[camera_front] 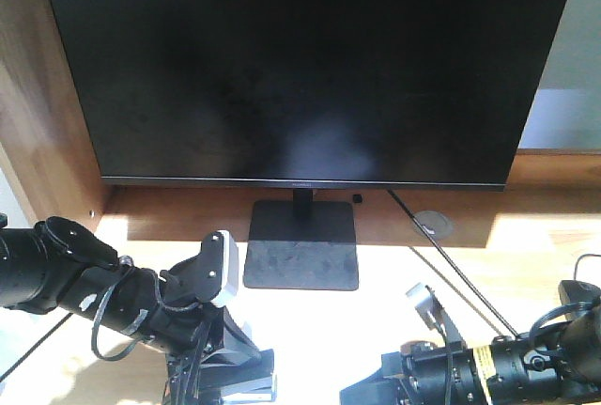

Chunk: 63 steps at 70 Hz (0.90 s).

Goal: Grab stapler and paper to desk for stapling

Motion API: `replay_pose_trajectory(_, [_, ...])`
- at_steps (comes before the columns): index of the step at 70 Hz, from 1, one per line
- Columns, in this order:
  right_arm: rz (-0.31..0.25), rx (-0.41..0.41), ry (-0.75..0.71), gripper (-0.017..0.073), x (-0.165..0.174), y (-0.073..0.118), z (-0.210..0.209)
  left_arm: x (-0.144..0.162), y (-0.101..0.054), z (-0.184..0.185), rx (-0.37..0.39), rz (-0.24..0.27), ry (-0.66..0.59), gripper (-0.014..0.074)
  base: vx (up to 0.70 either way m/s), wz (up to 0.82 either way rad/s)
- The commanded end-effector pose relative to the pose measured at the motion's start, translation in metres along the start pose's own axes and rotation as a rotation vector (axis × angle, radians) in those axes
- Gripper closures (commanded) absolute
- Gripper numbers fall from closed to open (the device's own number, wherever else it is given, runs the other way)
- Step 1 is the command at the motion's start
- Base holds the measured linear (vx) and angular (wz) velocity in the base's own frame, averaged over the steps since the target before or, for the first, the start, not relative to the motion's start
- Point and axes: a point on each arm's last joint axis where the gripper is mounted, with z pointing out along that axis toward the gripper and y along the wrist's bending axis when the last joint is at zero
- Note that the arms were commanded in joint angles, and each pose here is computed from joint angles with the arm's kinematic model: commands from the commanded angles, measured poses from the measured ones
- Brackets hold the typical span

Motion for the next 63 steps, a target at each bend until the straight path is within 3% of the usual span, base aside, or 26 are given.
replay_pose_trajectory(1, [-0.027, -0.028, -0.023, 0.0562, -0.006, 0.0092, -0.0028, -0.0166, -0.0012, -0.01, -0.011, 0.002, -0.069, 0.0599, 0.0, 0.0])
replay_pose_trajectory(63, [-0.006, -0.003, -0.066, 0.0562, -0.0099, 0.0067, -0.0028, -0.0166, -0.0012, -0.01, -0.011, 0.002, -0.069, 0.0599, 0.0, 0.0])
